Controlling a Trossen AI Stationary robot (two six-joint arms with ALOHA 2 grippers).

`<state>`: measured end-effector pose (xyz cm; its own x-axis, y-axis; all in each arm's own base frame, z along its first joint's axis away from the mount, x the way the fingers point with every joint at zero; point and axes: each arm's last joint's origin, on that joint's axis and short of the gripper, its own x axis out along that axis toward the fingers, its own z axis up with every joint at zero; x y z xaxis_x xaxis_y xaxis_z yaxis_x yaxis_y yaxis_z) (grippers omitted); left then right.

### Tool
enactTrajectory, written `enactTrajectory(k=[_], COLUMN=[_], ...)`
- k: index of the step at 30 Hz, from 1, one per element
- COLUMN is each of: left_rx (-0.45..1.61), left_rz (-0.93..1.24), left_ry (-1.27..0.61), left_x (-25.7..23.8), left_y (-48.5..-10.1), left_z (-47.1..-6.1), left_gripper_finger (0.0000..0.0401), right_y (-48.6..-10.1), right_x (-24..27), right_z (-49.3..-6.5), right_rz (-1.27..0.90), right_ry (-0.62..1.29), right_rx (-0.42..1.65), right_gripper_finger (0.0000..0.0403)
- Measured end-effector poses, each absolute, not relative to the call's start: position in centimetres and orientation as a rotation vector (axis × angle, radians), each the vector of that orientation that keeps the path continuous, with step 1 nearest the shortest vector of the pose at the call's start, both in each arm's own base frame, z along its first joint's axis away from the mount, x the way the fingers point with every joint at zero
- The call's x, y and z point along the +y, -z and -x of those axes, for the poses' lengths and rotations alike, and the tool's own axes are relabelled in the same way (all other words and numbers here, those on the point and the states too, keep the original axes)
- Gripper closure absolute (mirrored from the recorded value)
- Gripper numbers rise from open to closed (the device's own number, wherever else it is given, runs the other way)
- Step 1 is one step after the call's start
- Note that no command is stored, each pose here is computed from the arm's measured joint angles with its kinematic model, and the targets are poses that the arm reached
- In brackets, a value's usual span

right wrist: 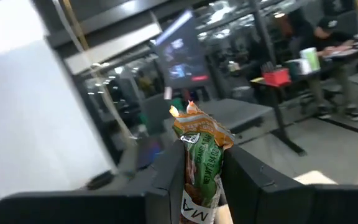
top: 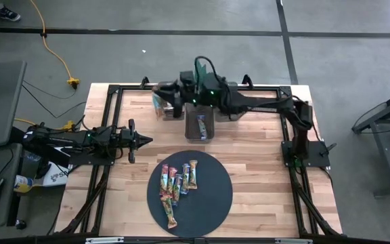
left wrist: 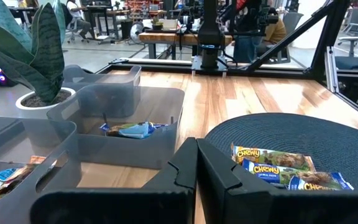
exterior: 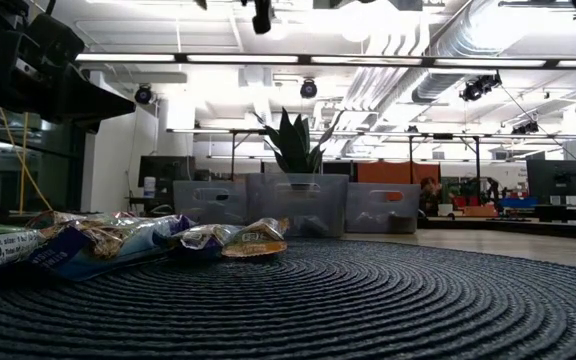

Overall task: Pick and place Granola Bars by type
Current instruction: Put the yellow granola bar into the left black bin

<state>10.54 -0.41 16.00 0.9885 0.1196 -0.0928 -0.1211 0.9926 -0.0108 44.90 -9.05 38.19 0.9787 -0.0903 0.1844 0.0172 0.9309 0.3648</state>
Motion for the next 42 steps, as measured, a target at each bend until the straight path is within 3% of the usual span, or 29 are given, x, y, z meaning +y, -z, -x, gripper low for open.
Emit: enactTrajectory(k=[7,19,26,42], left_rx=[0.092,0.092,0.092,0.093], left_rz=[0.016,0.017,0.017,0.017], left_ry=[-0.121,-0.121,-0.121,-0.121], left_x=[-0.4,-0.4,-0.4,-0.4], left_y=[-16.0,-16.0,-16.0,-16.0], left_z=[-10.5,-10.5,-10.5,-10.5], left_gripper_finger=[0.0400,0.0400,0.0400,0.0400], right_y=[-36.8,-29.7,-26.2,-24.3], right_x=[-13.7,-19.3,-19.7,-19.5], right_z=[-46.1,-48.1,-49.1,-48.9], right_rz=[-0.358,-0.446,-0.477,-0.409], right_ry=[0.218,0.402,0.445,0.592], right_rx=[-0.185,-0.099,-0.020,0.160], right_gripper_finger=[0.0320,0.0320,0.0320,0.0320])
